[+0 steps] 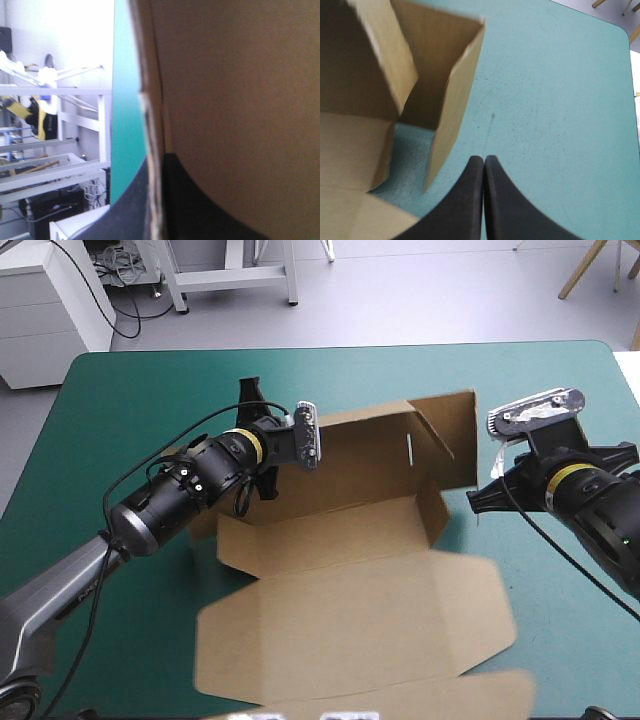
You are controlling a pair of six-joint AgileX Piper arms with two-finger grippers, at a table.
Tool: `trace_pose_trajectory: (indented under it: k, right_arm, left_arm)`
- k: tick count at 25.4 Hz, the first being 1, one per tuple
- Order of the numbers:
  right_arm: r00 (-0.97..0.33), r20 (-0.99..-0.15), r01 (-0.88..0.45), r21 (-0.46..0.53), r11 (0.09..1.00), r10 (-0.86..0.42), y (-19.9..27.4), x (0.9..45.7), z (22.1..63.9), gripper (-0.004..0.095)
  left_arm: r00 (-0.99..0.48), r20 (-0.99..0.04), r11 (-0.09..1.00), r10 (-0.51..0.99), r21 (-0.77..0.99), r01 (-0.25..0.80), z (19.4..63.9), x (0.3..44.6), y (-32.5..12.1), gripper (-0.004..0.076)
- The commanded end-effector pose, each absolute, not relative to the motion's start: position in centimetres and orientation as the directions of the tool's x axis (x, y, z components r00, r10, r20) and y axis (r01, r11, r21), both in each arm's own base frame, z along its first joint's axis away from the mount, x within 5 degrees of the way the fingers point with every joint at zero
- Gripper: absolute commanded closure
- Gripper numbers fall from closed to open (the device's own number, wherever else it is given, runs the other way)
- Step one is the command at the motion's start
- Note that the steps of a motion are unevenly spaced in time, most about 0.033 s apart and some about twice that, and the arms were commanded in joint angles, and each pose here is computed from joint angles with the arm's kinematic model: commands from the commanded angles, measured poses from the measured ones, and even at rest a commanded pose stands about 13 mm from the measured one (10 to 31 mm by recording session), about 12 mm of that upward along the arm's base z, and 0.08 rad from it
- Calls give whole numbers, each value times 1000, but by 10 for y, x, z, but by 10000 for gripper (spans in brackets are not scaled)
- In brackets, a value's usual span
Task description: Fold the box
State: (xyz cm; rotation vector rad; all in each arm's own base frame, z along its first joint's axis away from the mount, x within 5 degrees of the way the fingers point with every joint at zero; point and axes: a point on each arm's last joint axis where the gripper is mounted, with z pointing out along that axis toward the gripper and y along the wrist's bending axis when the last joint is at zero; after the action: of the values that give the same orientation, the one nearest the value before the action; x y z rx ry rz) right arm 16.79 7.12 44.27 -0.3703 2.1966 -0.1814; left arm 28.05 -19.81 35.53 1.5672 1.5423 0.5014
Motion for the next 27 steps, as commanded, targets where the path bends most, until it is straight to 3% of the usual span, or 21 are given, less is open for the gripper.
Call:
trace_pose_trajectory:
  k: [1,15,22,27]
  right_arm:
    - [-490,-811,-164,-274,948,-319,64,165,459,927]
    - [-498,-826,-139,-226,964,-265,65,165,459,927]
    - [-495,-828,-141,-225,964,-265,65,165,459,927]
    - [-495,-833,-132,-210,969,-248,65,165,459,927]
  left_arm:
    - [275,-276,120,921,872,474,389,272,-203,734]
    - [170,-307,214,936,884,416,393,271,-202,734]
    - [233,-275,189,933,924,333,401,251,-225,734]
    - [172,-242,198,955,951,237,374,253,-218,734]
